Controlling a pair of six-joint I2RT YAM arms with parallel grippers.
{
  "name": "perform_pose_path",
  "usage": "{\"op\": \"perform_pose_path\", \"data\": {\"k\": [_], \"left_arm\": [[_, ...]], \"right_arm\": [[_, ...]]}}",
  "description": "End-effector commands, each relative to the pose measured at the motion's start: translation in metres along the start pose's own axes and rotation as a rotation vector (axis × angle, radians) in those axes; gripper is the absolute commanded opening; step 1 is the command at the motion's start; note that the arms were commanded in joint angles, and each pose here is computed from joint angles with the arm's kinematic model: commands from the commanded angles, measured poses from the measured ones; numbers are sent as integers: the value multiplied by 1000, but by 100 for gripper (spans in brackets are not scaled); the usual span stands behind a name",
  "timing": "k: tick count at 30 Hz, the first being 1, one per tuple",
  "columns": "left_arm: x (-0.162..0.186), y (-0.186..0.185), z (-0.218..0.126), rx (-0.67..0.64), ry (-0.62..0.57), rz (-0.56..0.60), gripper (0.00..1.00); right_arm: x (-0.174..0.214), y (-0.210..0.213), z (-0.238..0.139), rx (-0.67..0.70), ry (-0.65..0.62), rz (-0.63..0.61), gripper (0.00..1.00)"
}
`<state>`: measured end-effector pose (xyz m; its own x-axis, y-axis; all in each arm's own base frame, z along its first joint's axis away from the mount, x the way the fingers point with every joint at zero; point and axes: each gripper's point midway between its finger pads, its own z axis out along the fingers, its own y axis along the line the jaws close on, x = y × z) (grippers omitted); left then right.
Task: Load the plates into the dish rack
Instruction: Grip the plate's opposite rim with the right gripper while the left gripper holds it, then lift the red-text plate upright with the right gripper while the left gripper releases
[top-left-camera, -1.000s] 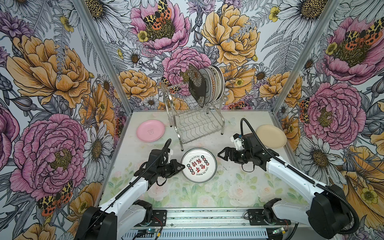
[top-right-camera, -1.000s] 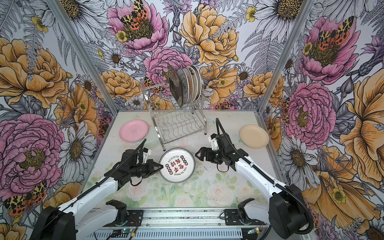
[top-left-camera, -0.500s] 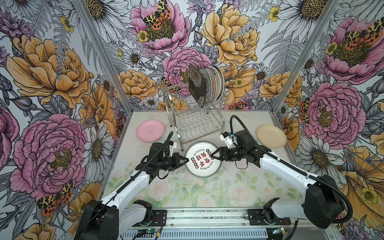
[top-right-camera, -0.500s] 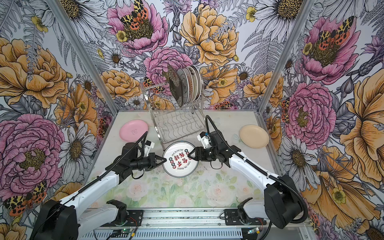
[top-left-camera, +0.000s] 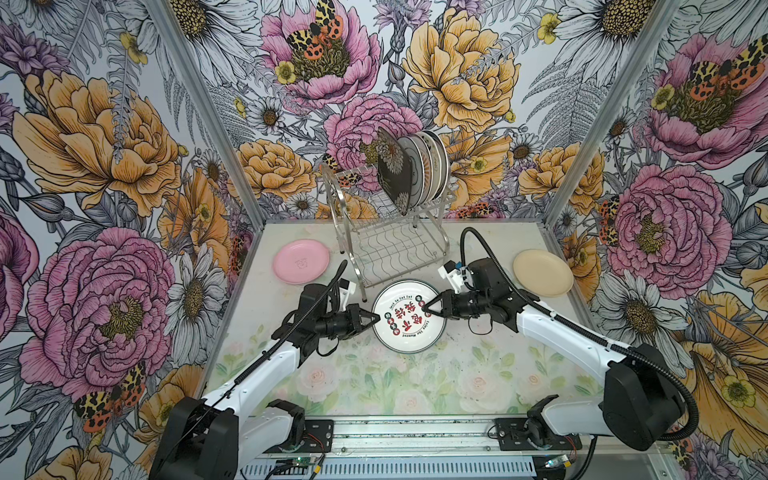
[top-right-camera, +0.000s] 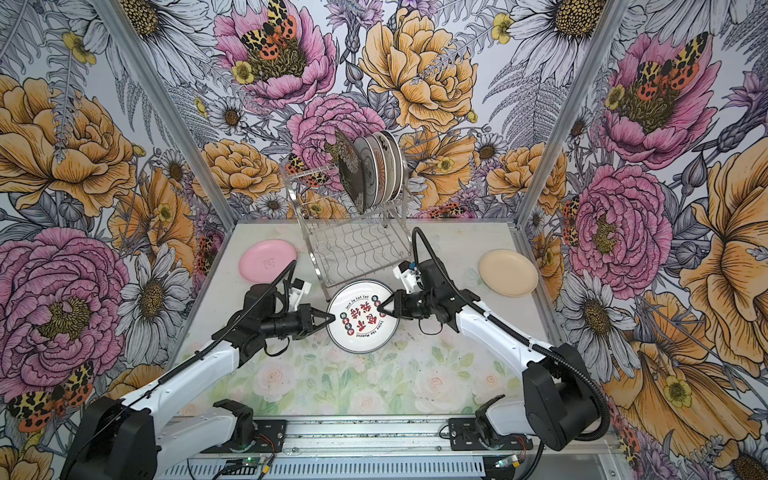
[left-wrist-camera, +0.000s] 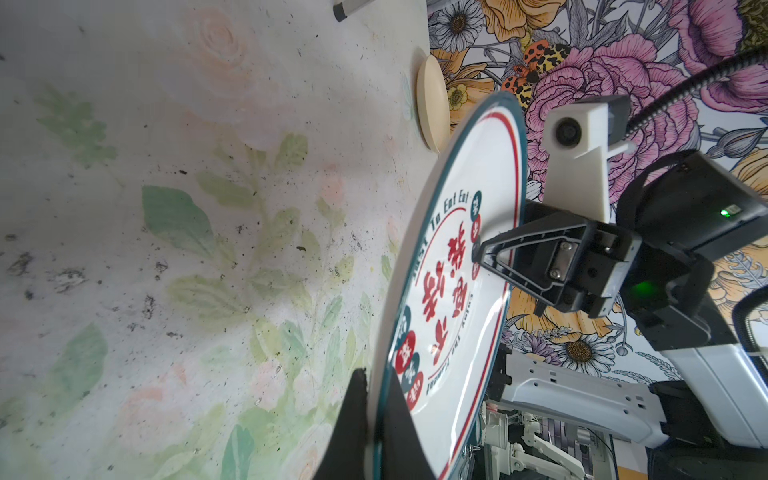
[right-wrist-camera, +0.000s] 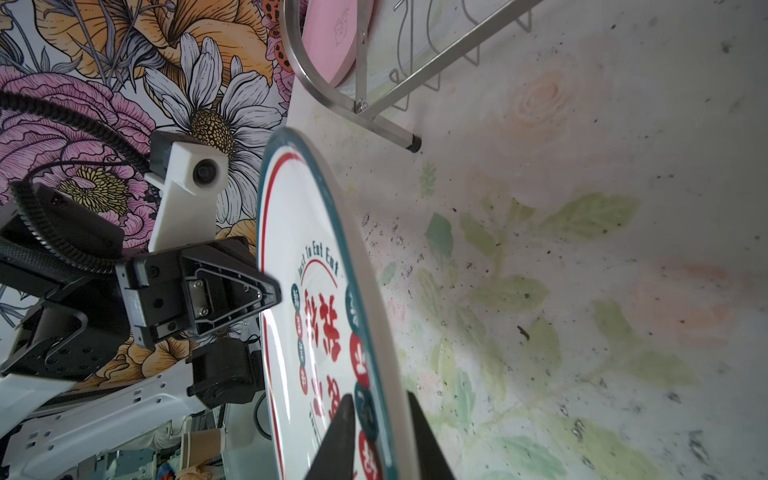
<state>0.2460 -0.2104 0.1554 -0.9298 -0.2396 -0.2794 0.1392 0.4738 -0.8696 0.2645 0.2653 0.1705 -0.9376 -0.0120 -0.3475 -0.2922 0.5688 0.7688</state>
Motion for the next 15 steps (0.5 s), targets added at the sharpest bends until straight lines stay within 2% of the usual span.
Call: {"op": "perform_pose_path", "data": {"k": [1, 2, 4, 7, 10, 12, 15], "left_arm": [[-4, -20, 1, 62, 7, 44, 0], [-5, -19, 1, 59, 5, 41, 0], [-6, -17, 1, 54, 1, 37, 12], [-9, -14, -2, 38, -8, 32, 41], [-11, -8, -5, 7, -18, 28, 63], [-13, -4, -10, -12, -29, 25, 71], [-20, 6, -19, -62, -67, 7, 80]], "right_arm": [[-7, 23, -1, -90, -9, -65, 13], [-7, 23, -1, -89, -10, -64, 10], [-7, 22, -2, -84, -15, -62, 2], [-11, 20, -5, -63, -43, -55, 0], [-20, 20, -14, -25, -102, -60, 0], [-28, 22, -22, 9, -148, -70, 0], [-39, 26, -38, 88, -218, -109, 0]]}}
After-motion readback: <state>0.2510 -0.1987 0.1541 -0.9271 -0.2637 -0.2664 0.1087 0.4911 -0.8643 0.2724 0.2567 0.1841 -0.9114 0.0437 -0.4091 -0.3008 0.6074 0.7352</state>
